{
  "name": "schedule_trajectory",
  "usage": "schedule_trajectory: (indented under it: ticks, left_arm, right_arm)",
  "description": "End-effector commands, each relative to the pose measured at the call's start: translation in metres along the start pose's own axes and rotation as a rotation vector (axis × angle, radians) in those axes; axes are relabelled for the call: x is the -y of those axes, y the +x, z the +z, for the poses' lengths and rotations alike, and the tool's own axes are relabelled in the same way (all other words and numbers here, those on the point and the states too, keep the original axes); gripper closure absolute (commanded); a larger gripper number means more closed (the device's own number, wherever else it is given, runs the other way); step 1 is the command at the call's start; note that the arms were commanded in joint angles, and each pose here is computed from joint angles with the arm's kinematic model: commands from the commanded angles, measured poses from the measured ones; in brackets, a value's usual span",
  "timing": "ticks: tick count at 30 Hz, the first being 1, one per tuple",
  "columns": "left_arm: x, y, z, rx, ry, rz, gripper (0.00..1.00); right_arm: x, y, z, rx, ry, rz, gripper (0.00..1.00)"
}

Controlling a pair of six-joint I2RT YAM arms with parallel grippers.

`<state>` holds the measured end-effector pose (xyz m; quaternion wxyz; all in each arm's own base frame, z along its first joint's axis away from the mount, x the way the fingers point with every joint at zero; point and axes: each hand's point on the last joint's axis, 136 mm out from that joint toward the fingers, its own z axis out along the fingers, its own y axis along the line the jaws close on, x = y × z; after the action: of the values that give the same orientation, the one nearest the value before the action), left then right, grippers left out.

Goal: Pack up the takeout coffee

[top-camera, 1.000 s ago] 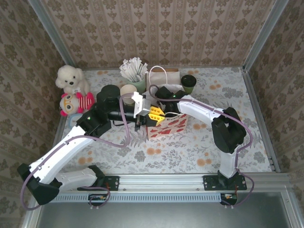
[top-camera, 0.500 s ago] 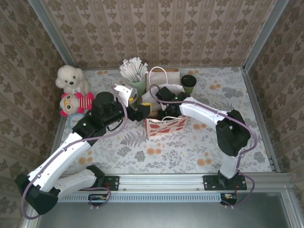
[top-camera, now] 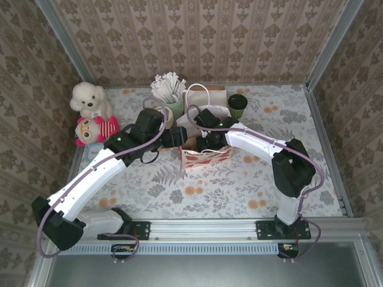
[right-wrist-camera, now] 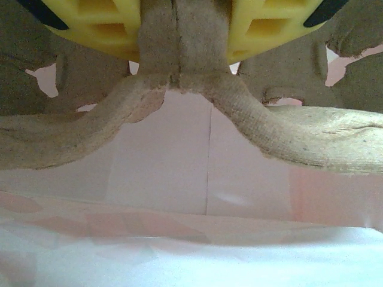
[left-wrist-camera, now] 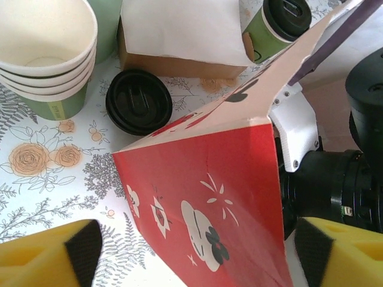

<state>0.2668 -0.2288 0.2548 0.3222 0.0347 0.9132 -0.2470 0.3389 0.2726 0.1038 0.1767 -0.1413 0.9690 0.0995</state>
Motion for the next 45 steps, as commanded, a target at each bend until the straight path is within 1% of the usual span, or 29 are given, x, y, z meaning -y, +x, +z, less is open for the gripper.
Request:
schedule_trajectory:
  ticks: [1, 3, 7, 9, 12, 13, 15, 18, 21, 23, 26, 28, 33, 36, 39, 41, 45]
  left_arm:
    - [0.011, -0.015, 0.000, 0.025, 0.027, -0.010, 0.25]
    - [0.011, -0.016, 0.004, 0.013, 0.022, -0.015, 0.30]
    - [0.010, -0.014, 0.007, 0.010, 0.022, -0.025, 0.55]
    - [0.010, -0.013, 0.006, 0.011, 0.028, -0.024, 0.67]
    - [0.009, -0.013, 0.001, 0.015, 0.032, -0.027, 0.81]
    - [0.008, -0.013, 0.000, 0.015, 0.033, -0.029, 0.85]
    - [0.008, -0.014, -0.004, 0.018, 0.048, -0.038, 0.93]
    - [0.004, -0.016, -0.008, 0.026, 0.066, -0.063, 0.99]
    - [0.004, -0.018, -0.012, 0.033, 0.091, -0.072, 1.00]
    - [0.008, -0.017, -0.012, 0.021, 0.116, -0.066, 1.00]
    - [0.015, -0.013, -0.009, -0.017, 0.147, -0.052, 1.00]
    - [0.020, -0.009, -0.008, -0.054, 0.161, -0.045, 1.00]
    - [0.016, -0.008, -0.012, -0.087, 0.122, -0.034, 1.00]
    - [0.014, -0.004, -0.011, -0.124, 0.113, -0.032, 1.00]
    - [0.010, 0.001, -0.006, -0.150, 0.092, -0.034, 1.00]
    - [0.006, 0.002, -0.002, -0.161, 0.070, -0.035, 1.00]
    - [0.006, -0.002, -0.001, -0.150, 0.066, -0.040, 1.00]
  right_arm:
    - [-0.002, -0.007, -0.009, 0.044, 0.006, 0.018, 0.71]
    - [-0.001, -0.007, -0.008, 0.053, 0.014, 0.023, 0.70]
    - [-0.001, -0.007, -0.002, 0.092, 0.000, 0.011, 0.67]
    - [-0.003, -0.008, 0.002, 0.088, -0.005, -0.011, 0.67]
    - [-0.003, -0.007, 0.009, 0.081, -0.003, -0.032, 0.67]
    - [-0.001, -0.003, 0.013, 0.071, 0.003, -0.040, 0.67]
    - [-0.001, -0.005, 0.020, 0.094, -0.001, -0.060, 0.66]
    - [0.005, 0.003, 0.030, 0.055, 0.022, -0.078, 0.63]
    - [0.002, 0.008, 0.033, 0.025, 0.012, -0.082, 0.59]
    - [0.000, 0.006, 0.029, 0.032, 0.003, -0.070, 0.57]
    - [-0.006, 0.001, 0.019, 0.050, -0.028, -0.068, 0.51]
    - [-0.014, 0.000, 0.015, 0.067, -0.079, -0.086, 0.46]
    - [-0.018, 0.001, 0.013, 0.085, -0.100, -0.100, 0.34]
    - [-0.028, -0.001, 0.002, 0.103, -0.155, -0.132, 0.22]
    - [-0.036, -0.003, -0.012, 0.137, -0.202, -0.177, 0.19]
    - [-0.041, -0.002, -0.019, 0.154, -0.225, -0.213, 0.00]
    - [-0.047, 0.002, -0.030, 0.166, -0.260, -0.315, 0.00]
